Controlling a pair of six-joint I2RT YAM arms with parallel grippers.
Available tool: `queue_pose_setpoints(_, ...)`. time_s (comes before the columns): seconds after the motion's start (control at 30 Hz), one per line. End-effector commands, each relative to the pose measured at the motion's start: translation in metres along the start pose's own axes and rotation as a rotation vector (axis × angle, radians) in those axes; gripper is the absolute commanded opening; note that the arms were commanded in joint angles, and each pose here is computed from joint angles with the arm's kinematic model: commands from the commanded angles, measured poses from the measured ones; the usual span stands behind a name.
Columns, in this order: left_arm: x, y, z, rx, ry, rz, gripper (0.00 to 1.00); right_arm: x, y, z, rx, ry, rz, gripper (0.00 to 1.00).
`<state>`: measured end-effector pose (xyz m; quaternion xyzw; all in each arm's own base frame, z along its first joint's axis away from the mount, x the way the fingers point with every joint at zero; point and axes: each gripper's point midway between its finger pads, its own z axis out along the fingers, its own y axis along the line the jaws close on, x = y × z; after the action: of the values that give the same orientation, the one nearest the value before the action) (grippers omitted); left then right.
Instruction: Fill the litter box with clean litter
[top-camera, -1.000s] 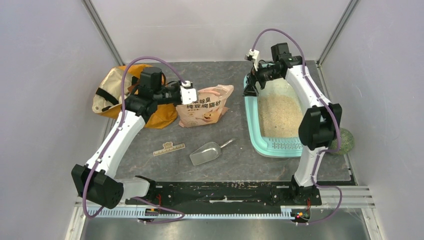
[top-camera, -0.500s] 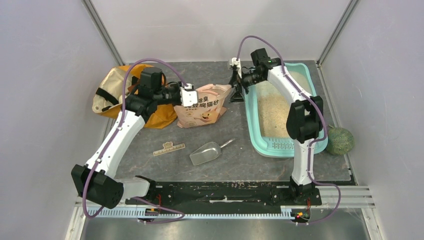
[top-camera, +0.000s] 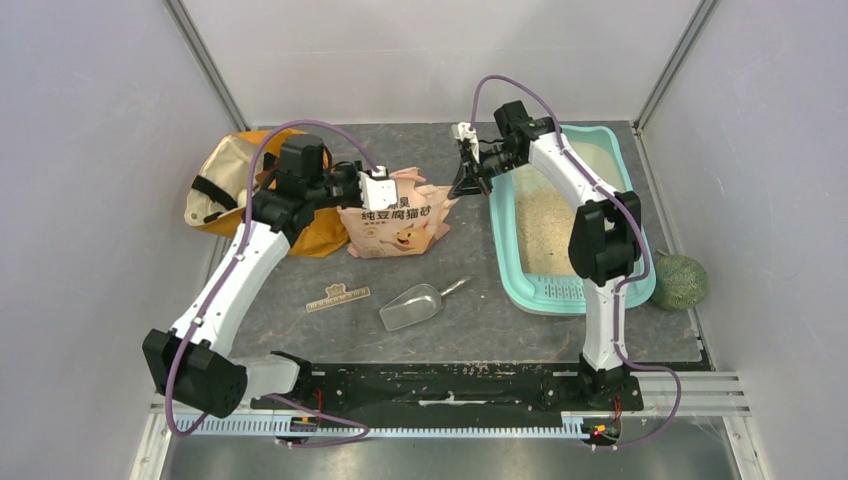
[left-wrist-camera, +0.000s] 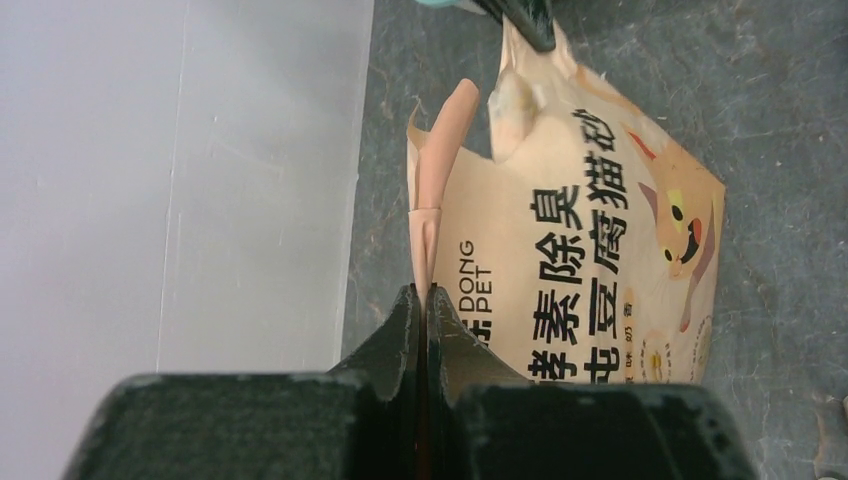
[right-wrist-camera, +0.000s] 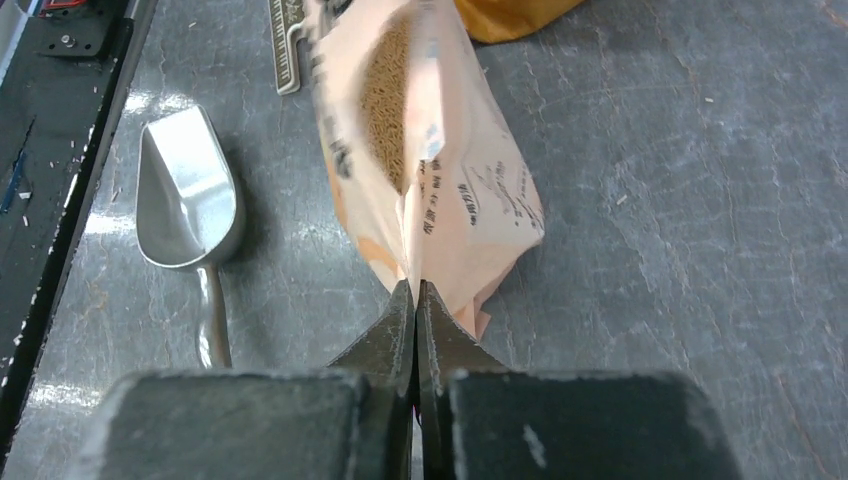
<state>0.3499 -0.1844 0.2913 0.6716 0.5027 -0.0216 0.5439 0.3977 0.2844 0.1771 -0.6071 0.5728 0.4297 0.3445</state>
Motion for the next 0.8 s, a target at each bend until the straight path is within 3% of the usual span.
queue_pose_setpoints(0.0, 0.007, 0.016, -0.027, -0.097, 0.085, -0.054, 0.12, -0.005, -0.014, -0.032, 0.069, 0.001, -0.035, 0.00)
queue_pose_setpoints(0.07, 0.016, 0.011, -0.035, -0.099, 0.121, -0.150, 0.45, -0.003, -0.017, -0.038, 0.085, 0.003, -0.025, 0.00)
queue_pose_setpoints(0.1, 0.022, 0.011, -0.040, -0.113, 0.137, -0.233, 0.57, -0.003, -0.018, -0.039, 0.089, 0.008, -0.022, 0.00)
queue_pose_setpoints(0.23, 0.023, -0.009, -0.048, -0.059, 0.142, -0.470, 0.82, -0.008, -0.014, -0.038, 0.082, -0.003, -0.015, 0.00)
queue_pose_setpoints(0.4, 0.033, -0.043, -0.036, -0.012, 0.131, -0.595, 0.85, -0.006, -0.007, -0.037, 0.072, 0.000, -0.044, 0.00)
queue_pose_setpoints(0.5, 0.037, -0.029, -0.029, -0.070, 0.105, -0.576, 0.86, -0.006, -0.006, -0.038, 0.075, 0.007, -0.049, 0.00)
queue_pose_setpoints(0.67, 0.005, -0.019, -0.020, -0.105, 0.023, -0.323, 0.88, -0.012, 0.000, -0.039, 0.061, -0.005, -0.033, 0.00)
queue_pose_setpoints(0.77, 0.005, -0.032, 0.003, -0.026, 0.048, -0.123, 0.88, -0.010, 0.001, -0.040, 0.059, 0.006, -0.028, 0.00)
